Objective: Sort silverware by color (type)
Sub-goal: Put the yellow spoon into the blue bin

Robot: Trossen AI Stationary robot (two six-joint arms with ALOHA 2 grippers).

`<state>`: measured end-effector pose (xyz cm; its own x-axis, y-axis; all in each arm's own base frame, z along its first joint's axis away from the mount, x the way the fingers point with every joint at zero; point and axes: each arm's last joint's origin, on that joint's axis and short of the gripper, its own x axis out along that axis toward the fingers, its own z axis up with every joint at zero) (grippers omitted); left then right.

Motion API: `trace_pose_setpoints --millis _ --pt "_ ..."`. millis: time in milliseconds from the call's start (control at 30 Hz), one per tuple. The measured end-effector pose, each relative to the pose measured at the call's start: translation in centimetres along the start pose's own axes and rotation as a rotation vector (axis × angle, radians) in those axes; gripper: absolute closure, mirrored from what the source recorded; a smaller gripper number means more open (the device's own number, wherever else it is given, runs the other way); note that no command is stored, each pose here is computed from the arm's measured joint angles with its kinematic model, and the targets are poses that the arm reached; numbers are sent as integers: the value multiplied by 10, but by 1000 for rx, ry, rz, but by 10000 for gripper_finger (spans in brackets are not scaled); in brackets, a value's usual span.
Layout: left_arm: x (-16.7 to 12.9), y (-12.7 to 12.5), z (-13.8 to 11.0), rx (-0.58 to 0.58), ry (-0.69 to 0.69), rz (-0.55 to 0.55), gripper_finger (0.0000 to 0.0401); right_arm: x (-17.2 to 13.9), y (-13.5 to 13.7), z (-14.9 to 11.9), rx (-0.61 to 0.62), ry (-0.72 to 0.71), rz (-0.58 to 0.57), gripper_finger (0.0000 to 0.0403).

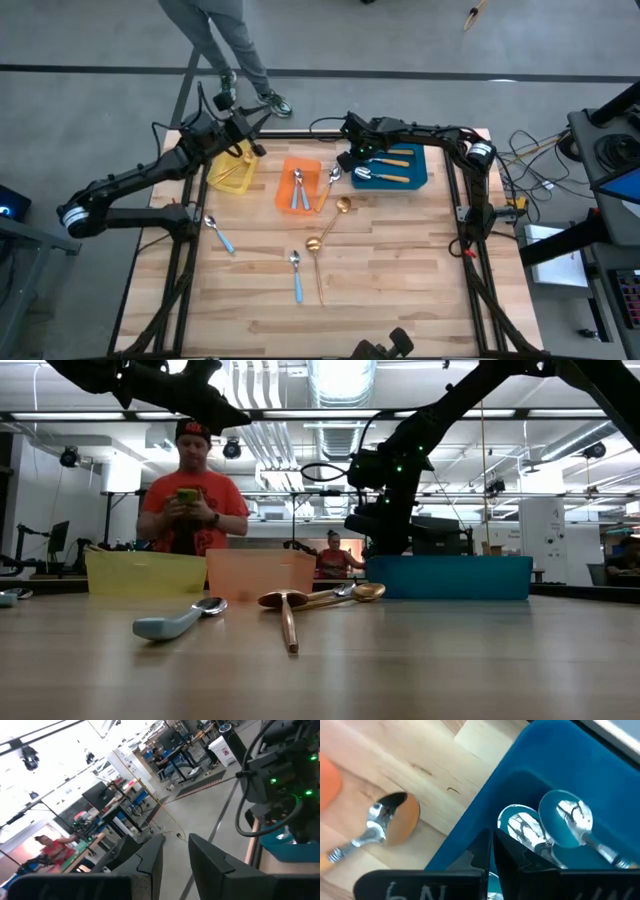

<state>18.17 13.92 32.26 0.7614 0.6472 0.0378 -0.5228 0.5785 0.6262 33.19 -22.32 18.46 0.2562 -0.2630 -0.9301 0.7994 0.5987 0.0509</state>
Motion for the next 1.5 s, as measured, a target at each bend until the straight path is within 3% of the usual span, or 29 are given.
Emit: trace_pose_setpoints --millis 200,533,867,967,1500 --pt "0 11 -9 -3 40 47 326 0 -2 -1 -38 46 94 390" --pt "-1 32 -19 -3 54 164 326 13 -11 -18 12 131 56 390" --pt "-3 42 -21 5 47 224 326 -2 -12 2 46 -25 -40 390" --pt "-3 42 -21 5 47 223 326 1 -12 8 57 -89 -18 390" --pt "-3 42 -21 4 46 224 326 24 -11 3 64 -37 -28 390"
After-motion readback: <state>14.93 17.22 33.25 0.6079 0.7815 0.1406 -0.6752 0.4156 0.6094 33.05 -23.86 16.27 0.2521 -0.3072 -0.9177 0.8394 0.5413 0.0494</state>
